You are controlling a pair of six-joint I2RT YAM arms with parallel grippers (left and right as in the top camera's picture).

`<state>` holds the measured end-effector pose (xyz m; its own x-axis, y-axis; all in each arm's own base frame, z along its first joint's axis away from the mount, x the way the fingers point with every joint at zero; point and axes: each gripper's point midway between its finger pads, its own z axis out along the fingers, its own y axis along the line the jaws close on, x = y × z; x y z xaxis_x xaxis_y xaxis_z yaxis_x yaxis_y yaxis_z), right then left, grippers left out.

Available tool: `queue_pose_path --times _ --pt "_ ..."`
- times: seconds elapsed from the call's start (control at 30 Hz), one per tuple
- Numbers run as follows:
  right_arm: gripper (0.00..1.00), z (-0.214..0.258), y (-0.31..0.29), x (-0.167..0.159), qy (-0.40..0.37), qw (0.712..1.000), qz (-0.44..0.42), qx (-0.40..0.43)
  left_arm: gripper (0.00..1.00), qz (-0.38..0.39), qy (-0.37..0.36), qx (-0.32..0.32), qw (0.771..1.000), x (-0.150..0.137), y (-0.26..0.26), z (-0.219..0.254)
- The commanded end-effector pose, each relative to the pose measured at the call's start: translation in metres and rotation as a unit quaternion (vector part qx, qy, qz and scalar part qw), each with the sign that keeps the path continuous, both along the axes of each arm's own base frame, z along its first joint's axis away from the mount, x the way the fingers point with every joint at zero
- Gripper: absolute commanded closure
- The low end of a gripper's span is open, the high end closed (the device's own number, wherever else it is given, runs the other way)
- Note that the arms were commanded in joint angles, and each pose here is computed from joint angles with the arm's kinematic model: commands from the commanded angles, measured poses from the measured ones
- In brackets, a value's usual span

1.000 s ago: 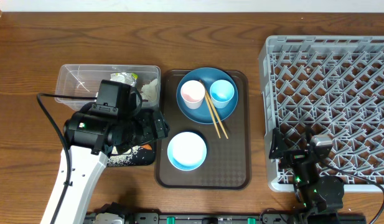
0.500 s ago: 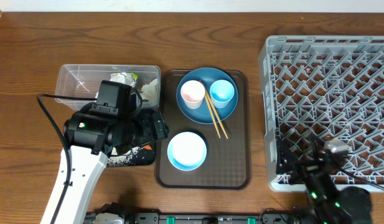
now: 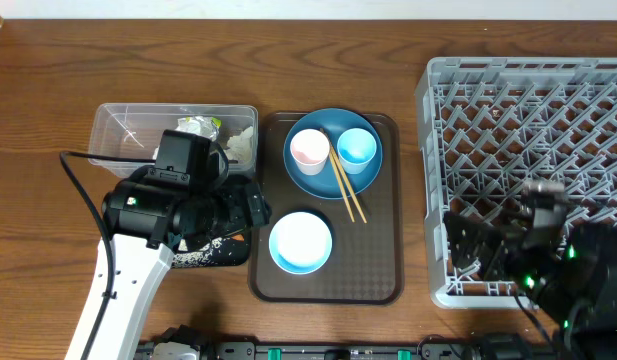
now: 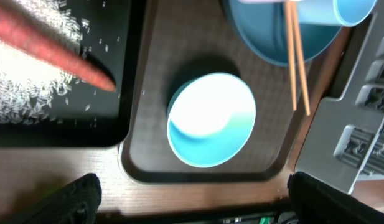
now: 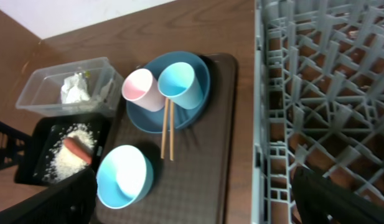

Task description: Sort waste into correct bins and load items into the dishwasher rack

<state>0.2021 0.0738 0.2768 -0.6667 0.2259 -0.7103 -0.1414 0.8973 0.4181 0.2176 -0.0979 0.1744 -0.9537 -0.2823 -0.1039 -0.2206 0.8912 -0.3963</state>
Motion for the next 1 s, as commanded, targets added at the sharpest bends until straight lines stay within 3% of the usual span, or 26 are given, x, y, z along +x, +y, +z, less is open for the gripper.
queue_pose_path --times 0.0,0.27,0.43,0.6,0.73,0.97 --pt "0.01 0.003 0.022 -0.005 0.019 0.998 0.06 0.031 0.03 -0.004 0.009 0.003 1.0 -0.005 0.0 0.001" --pt "0.01 -0.032 0.022 -0.012 0.121 0.991 0.049 0.035 0.22 -0.005 0.076 0.017 0.997 -0.035 0.007 -0.008" --pt "0.01 -0.031 0.035 -0.016 0.134 0.985 0.089 0.057 0.32 -0.004 0.098 0.021 0.995 -0.044 0.009 -0.019" --pt "0.36 -0.035 0.035 -0.019 0.148 0.983 0.089 0.058 0.39 -0.004 0.118 0.025 0.993 -0.053 0.01 -0.032" --pt "0.44 -0.037 0.036 -0.022 0.151 0.983 0.092 0.055 0.44 -0.004 0.123 0.026 0.992 -0.054 0.011 -0.041" --pt "0.44 -0.043 0.045 -0.029 0.157 0.979 0.121 0.038 0.42 -0.004 0.122 0.026 0.992 -0.053 0.01 -0.048"
